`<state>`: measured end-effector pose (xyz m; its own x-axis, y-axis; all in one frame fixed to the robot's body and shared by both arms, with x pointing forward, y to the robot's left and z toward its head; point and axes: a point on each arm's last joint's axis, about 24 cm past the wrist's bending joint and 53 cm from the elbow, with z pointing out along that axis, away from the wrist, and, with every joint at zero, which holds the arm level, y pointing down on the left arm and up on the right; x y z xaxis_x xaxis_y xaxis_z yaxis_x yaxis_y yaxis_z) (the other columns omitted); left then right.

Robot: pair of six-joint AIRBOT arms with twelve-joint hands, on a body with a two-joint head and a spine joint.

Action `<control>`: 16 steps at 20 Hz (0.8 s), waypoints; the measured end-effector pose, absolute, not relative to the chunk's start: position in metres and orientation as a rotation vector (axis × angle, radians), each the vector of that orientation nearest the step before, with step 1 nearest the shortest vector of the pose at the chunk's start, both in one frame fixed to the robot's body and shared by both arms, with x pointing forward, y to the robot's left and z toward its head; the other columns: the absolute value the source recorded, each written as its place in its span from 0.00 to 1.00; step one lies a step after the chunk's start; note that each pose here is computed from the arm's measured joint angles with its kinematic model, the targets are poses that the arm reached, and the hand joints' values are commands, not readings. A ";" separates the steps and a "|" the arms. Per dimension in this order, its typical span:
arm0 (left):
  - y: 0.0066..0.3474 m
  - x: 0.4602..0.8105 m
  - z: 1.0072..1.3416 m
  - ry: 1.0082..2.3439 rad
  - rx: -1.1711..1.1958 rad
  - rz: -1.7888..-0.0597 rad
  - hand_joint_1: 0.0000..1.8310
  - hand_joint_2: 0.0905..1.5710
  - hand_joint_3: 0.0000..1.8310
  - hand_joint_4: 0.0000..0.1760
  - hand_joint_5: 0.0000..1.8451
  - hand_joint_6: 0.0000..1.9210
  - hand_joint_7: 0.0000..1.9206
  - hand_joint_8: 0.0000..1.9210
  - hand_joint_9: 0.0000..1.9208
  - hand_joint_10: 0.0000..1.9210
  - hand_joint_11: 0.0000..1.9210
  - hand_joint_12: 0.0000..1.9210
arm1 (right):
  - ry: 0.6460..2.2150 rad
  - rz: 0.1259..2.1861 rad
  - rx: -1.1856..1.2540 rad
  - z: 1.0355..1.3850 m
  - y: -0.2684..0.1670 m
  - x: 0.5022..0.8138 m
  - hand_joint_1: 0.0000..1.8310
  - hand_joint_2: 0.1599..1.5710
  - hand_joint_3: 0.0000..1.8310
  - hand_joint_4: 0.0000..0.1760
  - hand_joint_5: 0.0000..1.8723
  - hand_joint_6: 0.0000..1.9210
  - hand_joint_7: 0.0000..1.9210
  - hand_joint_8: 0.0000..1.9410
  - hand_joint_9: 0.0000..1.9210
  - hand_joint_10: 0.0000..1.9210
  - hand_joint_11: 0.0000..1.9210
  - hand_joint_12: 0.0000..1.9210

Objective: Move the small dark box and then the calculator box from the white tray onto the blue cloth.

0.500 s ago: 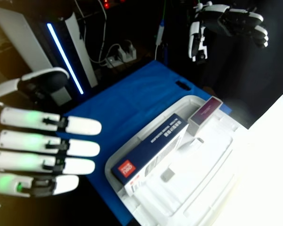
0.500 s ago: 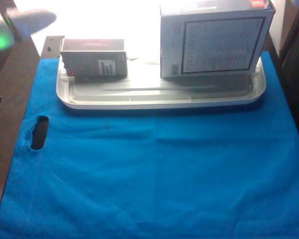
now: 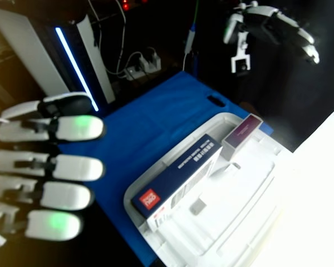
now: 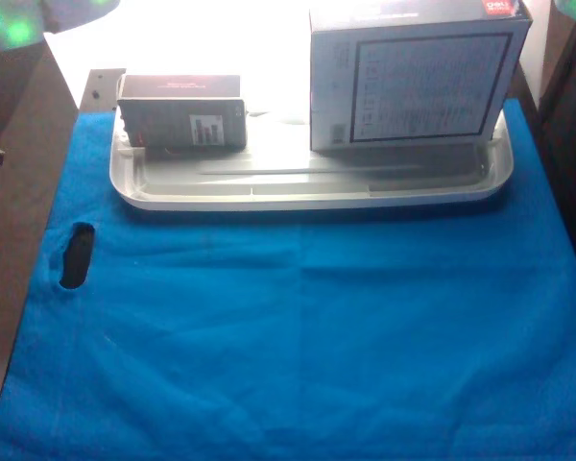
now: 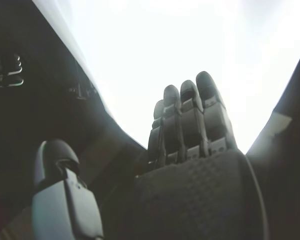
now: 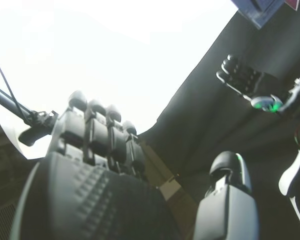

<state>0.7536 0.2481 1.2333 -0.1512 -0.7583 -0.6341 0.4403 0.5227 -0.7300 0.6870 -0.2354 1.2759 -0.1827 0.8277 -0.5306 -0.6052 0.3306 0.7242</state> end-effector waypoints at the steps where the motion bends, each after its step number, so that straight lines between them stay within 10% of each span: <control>1: 0.238 0.766 1.220 1.448 -0.286 -1.045 0.35 0.53 0.00 0.02 0.06 0.00 0.15 0.00 0.13 0.00 0.10 0.09 | 1.186 1.301 0.248 1.276 -0.236 0.687 0.22 0.51 0.00 0.37 0.06 0.00 0.09 0.00 0.06 0.00 0.00 0.15; 16: 0.198 0.785 1.144 1.818 -0.102 -0.806 0.43 0.42 0.00 0.00 0.16 0.00 0.20 0.00 0.20 0.00 0.15 0.06 | 1.192 1.316 0.247 1.272 -0.229 0.687 0.22 0.49 0.00 0.37 0.05 0.00 0.07 0.00 0.04 0.00 0.00 0.12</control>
<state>0.7855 0.1985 1.1438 -0.4049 -0.4351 -0.8042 0.3038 0.7655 -0.5671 0.6870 -0.2288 1.2715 -0.1964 0.8279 -0.5253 -0.6046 0.3196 0.7296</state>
